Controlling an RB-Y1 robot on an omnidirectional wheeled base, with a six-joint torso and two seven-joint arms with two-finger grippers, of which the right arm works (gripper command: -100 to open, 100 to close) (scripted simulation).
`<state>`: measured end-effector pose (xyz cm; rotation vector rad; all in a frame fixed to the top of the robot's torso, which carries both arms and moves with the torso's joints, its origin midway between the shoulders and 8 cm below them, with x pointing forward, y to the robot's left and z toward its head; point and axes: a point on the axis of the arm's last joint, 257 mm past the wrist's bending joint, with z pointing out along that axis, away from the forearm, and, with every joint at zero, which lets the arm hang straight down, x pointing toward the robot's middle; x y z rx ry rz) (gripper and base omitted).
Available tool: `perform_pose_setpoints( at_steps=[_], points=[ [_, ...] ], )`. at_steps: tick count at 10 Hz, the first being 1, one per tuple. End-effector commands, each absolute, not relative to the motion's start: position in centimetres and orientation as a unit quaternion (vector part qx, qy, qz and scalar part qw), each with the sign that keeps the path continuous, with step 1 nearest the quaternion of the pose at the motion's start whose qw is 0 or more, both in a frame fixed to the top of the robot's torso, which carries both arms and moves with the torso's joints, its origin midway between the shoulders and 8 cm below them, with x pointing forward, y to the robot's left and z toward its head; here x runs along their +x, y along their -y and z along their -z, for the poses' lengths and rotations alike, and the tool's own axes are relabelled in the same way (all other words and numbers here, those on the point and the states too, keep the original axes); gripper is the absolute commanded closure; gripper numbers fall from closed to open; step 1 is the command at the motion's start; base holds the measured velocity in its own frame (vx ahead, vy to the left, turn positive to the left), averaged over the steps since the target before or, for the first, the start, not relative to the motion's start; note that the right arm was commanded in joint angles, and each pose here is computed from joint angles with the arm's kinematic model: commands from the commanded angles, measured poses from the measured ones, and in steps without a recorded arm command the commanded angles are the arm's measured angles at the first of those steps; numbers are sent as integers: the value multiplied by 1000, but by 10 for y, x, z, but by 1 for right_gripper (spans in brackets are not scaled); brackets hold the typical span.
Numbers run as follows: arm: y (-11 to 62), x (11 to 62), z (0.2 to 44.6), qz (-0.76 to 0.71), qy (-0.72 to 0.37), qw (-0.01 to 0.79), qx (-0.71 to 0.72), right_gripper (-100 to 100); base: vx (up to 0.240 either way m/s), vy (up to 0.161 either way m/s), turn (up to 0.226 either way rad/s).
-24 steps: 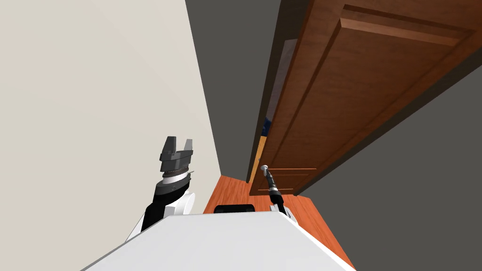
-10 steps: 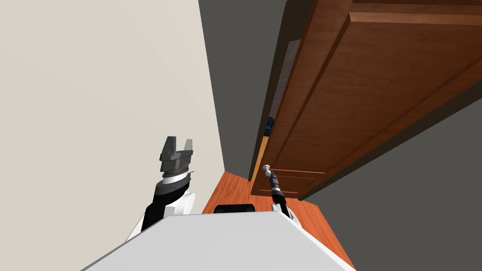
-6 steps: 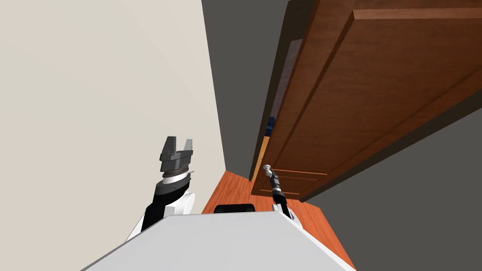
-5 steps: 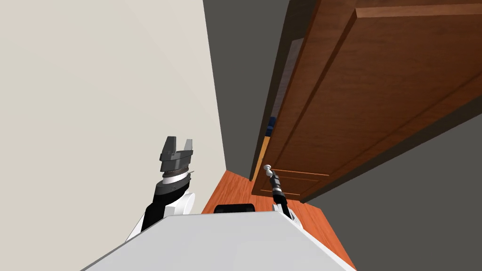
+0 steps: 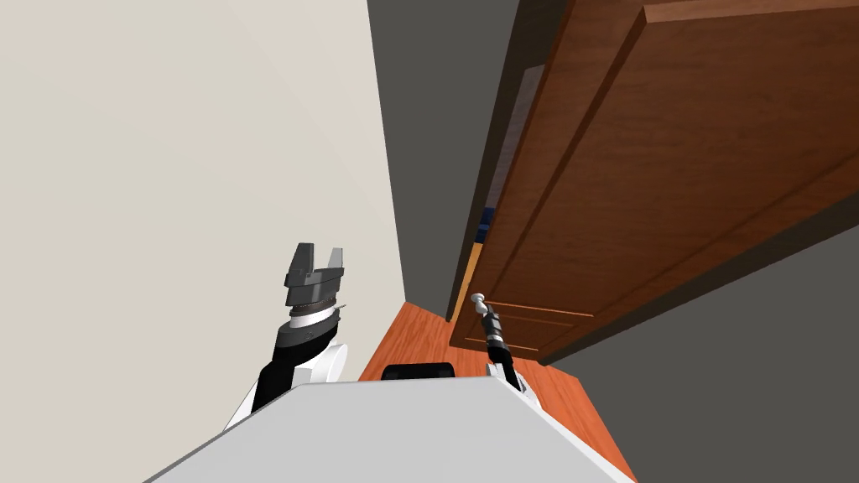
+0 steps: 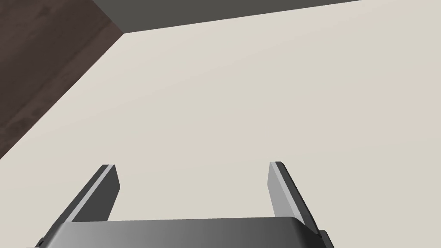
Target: Pull the door open
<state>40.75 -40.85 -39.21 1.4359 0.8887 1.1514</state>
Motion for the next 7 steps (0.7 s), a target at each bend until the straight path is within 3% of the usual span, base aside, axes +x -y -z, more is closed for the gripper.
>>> perform_pose_setpoints(
  at_steps=[1, 7],
  points=[
    [409, 411, 387, -499, -348, 511, 607, 100, -31, -15, 92],
    [419, 409, 387, -530, -292, 479, 636, 100, -30, -11, 77]
  ],
)
